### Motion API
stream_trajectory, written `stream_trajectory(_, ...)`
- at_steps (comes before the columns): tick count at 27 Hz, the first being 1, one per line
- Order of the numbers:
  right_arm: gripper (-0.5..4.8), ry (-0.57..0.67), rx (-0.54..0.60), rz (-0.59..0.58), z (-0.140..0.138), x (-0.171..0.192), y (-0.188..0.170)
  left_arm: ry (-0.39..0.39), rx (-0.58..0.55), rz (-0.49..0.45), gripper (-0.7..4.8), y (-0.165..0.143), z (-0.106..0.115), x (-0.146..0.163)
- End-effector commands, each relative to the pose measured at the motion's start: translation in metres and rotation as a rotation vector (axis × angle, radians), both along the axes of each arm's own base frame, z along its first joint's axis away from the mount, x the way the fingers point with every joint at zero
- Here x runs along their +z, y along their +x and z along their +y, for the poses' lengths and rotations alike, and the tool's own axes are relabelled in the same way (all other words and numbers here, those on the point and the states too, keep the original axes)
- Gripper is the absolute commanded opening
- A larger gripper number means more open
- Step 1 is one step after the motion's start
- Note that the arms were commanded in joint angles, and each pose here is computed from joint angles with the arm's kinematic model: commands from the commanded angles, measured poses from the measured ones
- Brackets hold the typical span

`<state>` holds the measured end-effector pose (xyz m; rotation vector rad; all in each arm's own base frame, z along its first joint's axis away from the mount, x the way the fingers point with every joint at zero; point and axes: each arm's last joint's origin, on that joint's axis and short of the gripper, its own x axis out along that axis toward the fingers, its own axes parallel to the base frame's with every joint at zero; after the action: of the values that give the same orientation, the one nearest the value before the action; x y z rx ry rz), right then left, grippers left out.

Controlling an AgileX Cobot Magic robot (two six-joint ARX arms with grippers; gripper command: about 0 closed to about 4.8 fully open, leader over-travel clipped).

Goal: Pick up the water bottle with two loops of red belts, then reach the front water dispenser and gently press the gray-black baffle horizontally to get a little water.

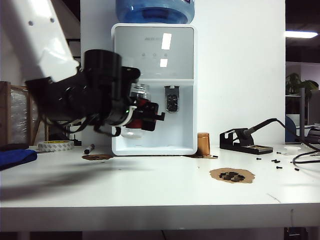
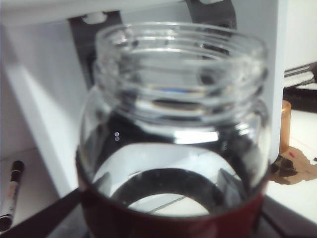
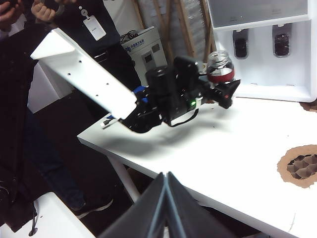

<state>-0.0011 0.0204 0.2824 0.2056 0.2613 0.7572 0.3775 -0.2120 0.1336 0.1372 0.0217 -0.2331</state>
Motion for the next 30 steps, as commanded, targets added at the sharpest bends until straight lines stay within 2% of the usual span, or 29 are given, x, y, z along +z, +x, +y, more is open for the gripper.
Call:
stream_trajectory(1, 0.0, -0.002, 0.004, -0.015, 0.0, 0.001, 0.0, -0.07, 0.026, 0.054, -0.05, 0.017, -0.003, 0.016)
stream_trajectory(3, -0.01, -0.002, 0.004, -0.015, 0.0, 0.001, 0.0, -0.144, 0.047, 0.103, -0.05, 0.031, 0.006, 0.023)
stream_trajectory(4, 0.0, -0.002, 0.004, -0.015, 0.0, 0.001, 0.0, -0.143, 0.056, 0.122, -0.05, 0.035, 0.008, 0.024)
stream_trajectory(6, -0.01, -0.002, 0.004, -0.015, 0.0, 0.001, 0.0, -0.188, 0.065, 0.153, -0.05, 0.042, 0.017, 0.024)
stream_trajectory(9, 0.0, -0.002, 0.004, -0.015, 0.0, 0.001, 0.0, -0.199, 0.07, 0.157, -0.05, 0.044, 0.023, 0.024)
stream_trajectory(14, 0.0, -0.002, 0.004, -0.015, 0.0, 0.001, 0.0, -0.205, 0.023, 0.166, -0.05, 0.042, 0.018, 0.023)
stream_trajectory(24, 0.0, -0.002, 0.004, -0.015, 0.0, 0.001, 0.0, -0.205, 0.056, 0.174, -0.05, 0.044, 0.016, 0.01)
stream_trajectory(30, 0.0, -0.002, 0.004, -0.015, 0.0, 0.001, 0.0, -0.235, 0.048, 0.119, -0.05, 0.05, 0.016, 0.018)
